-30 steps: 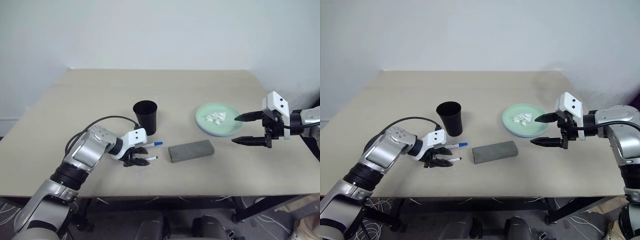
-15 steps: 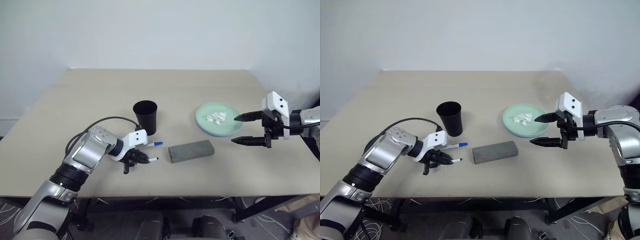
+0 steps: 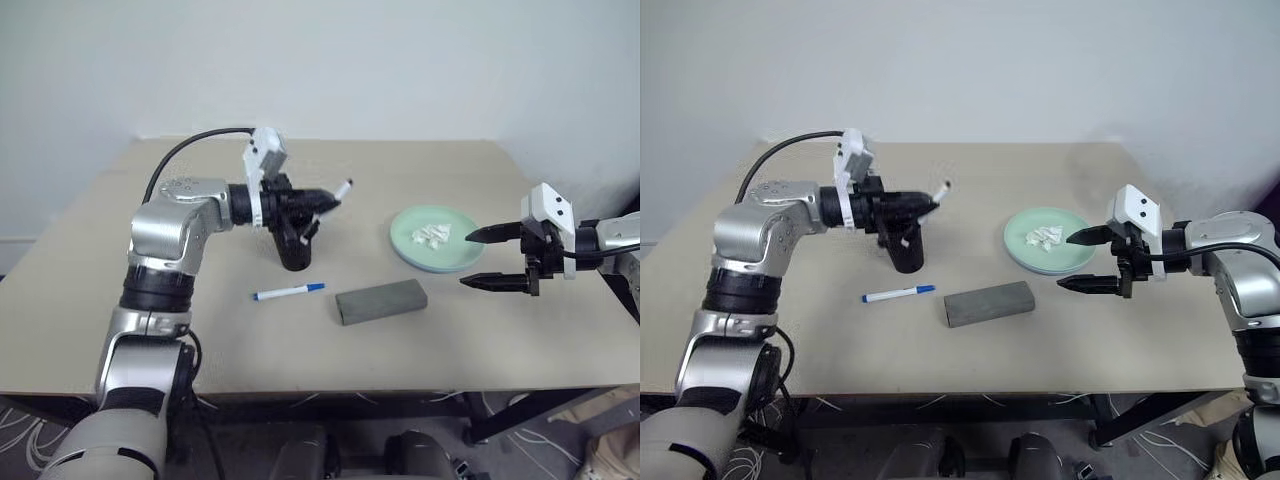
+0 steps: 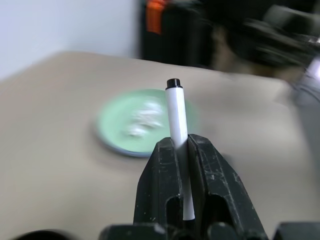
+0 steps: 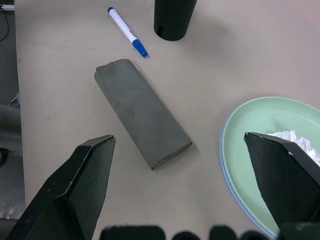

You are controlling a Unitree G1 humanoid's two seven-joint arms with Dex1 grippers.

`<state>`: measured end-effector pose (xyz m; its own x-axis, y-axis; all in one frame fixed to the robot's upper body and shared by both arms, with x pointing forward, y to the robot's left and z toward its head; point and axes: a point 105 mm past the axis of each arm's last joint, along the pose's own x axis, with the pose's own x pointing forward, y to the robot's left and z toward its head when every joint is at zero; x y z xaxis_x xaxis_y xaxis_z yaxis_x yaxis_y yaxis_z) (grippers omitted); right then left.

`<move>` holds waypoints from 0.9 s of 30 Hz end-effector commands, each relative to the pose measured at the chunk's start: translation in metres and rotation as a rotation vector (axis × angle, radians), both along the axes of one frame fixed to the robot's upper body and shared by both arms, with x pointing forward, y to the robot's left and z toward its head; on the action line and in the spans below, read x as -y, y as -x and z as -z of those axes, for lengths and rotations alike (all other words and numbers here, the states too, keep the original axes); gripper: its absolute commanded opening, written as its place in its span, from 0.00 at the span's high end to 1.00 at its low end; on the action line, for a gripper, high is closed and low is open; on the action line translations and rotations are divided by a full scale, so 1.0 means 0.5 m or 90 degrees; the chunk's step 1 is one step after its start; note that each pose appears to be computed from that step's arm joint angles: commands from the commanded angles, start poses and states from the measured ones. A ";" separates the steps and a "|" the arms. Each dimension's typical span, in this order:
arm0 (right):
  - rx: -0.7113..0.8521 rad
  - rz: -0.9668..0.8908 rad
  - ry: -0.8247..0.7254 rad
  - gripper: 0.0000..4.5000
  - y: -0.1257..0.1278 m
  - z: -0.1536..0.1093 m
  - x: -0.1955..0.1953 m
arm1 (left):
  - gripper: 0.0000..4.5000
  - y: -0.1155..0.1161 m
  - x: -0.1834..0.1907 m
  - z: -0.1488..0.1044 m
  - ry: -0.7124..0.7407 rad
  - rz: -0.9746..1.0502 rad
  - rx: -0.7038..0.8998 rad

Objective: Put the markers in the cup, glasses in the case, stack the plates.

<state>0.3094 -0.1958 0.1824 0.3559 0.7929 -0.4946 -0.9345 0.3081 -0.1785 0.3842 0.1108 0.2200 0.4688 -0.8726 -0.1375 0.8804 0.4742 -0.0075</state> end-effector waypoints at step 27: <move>0.034 -0.015 -0.010 0.00 -0.002 -0.030 -0.014 | 1.00 -0.078 -0.059 0.026 0.083 -0.166 0.096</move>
<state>0.3094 -0.1907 0.1811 0.3471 0.7992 -0.4907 -0.9378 0.3009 -0.1733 0.4251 0.1399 0.1919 0.6931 -0.7205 0.0209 0.7208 0.6932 -0.0040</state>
